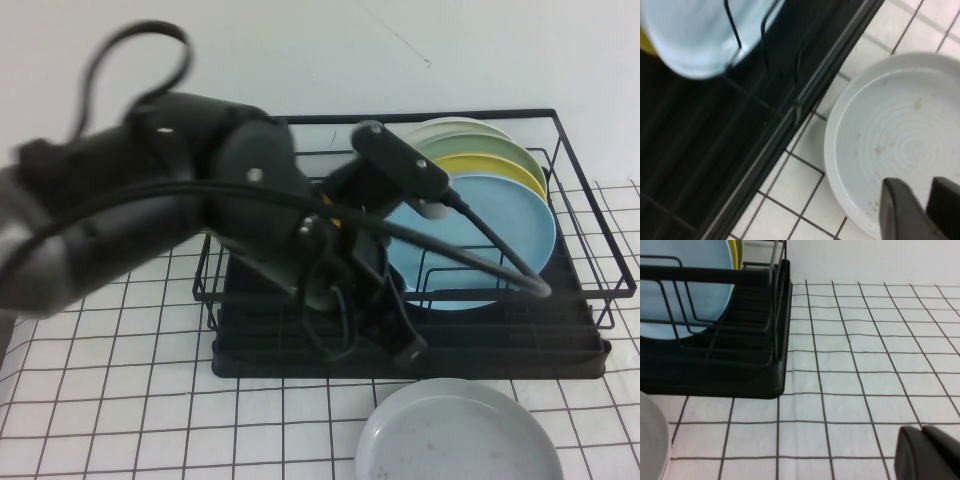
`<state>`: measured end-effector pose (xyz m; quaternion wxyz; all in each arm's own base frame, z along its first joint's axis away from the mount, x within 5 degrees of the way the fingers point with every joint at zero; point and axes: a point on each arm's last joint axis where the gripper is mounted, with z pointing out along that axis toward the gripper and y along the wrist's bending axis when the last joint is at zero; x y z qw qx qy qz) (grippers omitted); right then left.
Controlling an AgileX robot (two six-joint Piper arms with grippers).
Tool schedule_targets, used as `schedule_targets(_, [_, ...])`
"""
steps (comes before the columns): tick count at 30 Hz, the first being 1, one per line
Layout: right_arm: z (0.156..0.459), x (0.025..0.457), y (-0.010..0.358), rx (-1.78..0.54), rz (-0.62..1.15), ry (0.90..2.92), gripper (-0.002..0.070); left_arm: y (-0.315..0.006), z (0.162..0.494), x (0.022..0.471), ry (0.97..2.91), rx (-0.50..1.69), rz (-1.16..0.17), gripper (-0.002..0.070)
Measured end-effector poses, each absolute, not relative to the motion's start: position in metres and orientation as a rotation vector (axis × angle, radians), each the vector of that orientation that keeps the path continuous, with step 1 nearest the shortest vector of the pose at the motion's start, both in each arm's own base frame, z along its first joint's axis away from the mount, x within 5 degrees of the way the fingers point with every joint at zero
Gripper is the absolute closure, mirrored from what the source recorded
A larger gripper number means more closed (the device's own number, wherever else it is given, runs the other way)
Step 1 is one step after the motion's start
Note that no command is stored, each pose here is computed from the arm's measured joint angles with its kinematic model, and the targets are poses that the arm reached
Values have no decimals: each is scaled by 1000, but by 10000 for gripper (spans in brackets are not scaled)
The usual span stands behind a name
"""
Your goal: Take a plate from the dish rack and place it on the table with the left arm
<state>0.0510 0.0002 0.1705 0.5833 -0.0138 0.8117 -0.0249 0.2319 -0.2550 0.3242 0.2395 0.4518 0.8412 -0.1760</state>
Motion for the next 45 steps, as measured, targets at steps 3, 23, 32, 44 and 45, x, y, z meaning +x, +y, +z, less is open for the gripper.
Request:
schedule_targets(3, [171, 51, 0, -32, -58, 1895, 678, -239, 347, 216, 2214, 1204, -497, 639])
schedule_targets(23, [171, 51, 0, -32, -58, 1895, 678, -138, 342, 120, 1938, 1008, -554, 673])
schedule_targets(32, [171, 51, 0, -32, -58, 1895, 678, -137, 330, 124, 1857, 994, -506, 673])
schedule_targets(44, [171, 51, 0, -32, -58, 1895, 678, -69, 273, 89, 1458, 665, -351, 676])
schedule_targets(45, [171, 51, 0, -32, -58, 1895, 678, -62, 265, 86, 1445, 629, -326, 676])
